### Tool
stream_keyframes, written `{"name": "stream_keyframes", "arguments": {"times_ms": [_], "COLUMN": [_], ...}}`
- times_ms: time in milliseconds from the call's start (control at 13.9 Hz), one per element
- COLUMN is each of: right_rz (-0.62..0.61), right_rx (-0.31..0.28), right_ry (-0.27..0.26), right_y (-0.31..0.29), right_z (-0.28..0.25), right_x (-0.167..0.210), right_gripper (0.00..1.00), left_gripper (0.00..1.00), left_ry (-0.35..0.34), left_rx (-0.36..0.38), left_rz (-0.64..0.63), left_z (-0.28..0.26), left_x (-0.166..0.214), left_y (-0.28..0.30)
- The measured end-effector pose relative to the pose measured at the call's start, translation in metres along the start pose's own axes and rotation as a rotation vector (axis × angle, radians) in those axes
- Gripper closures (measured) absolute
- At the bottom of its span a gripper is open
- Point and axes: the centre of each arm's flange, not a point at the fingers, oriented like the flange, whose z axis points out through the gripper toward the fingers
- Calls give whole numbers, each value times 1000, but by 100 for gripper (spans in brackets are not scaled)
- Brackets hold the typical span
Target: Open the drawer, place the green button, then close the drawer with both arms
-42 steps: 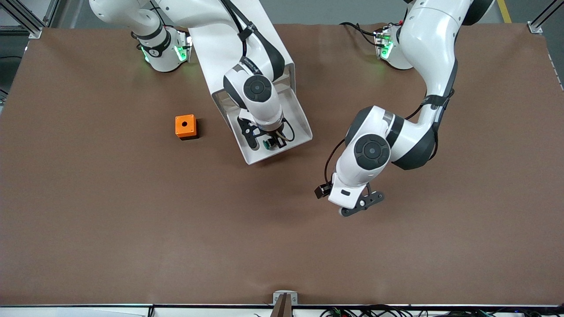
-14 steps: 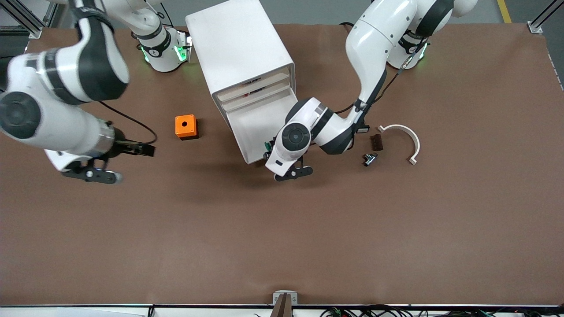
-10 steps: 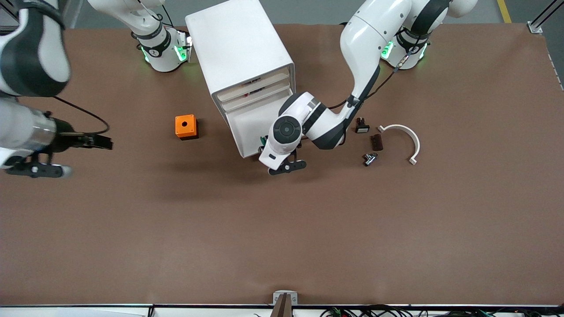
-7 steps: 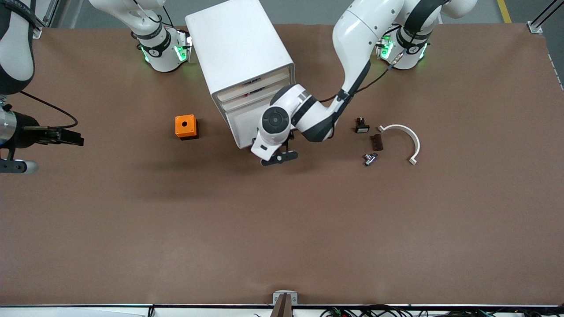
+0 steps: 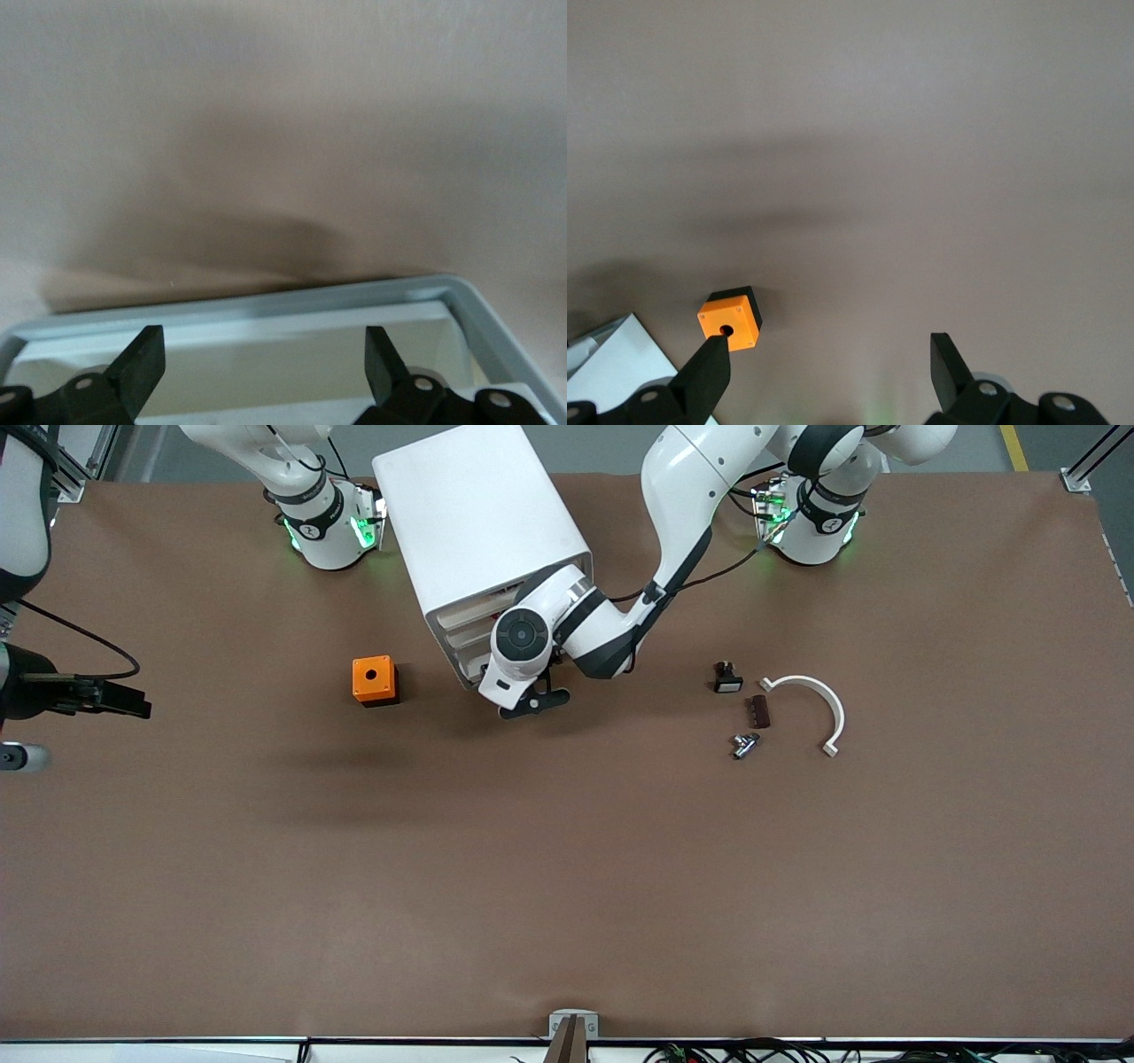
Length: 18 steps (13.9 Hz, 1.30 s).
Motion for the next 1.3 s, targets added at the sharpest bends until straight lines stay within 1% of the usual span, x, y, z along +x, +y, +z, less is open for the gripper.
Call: {"name": "stream_keyframes", "arguments": {"times_ms": [144,216,360,432,720,1008,1153,1297], "right_rz": [0,1,2,6,40,26,20,16], "right_rx": [-1,-1,-4,-3,8,23,25,26], "right_ry": [29,30,4,3,27,29,26,29], "right_y": [0,0,1,3,26,20,16,14], "right_z": [-15,-18,-23,-29,-51,-55,-54,-55], "right_x": [-2,-3,-10,-15,-36,-44,-46,-47], "right_gripper": [0,0,0,0,0,0,0,0], "left_gripper": [0,0,0,0,0,0,0,0], "left_ry": [-9,-13,-21,-19,-19,-14,20,78], "left_rx": [0,0,1,2,2,-6,-42,-90], "left_rz": [-20,-27,-43,-53,-64,-65,-87,-144], "left_z": [3,4,7,7,8,5,-16,-60], "left_x": [-6,-9,-15,-16,-16,-15,0,42], "left_y": [1,2,4,4,4,5,6,-7]}}
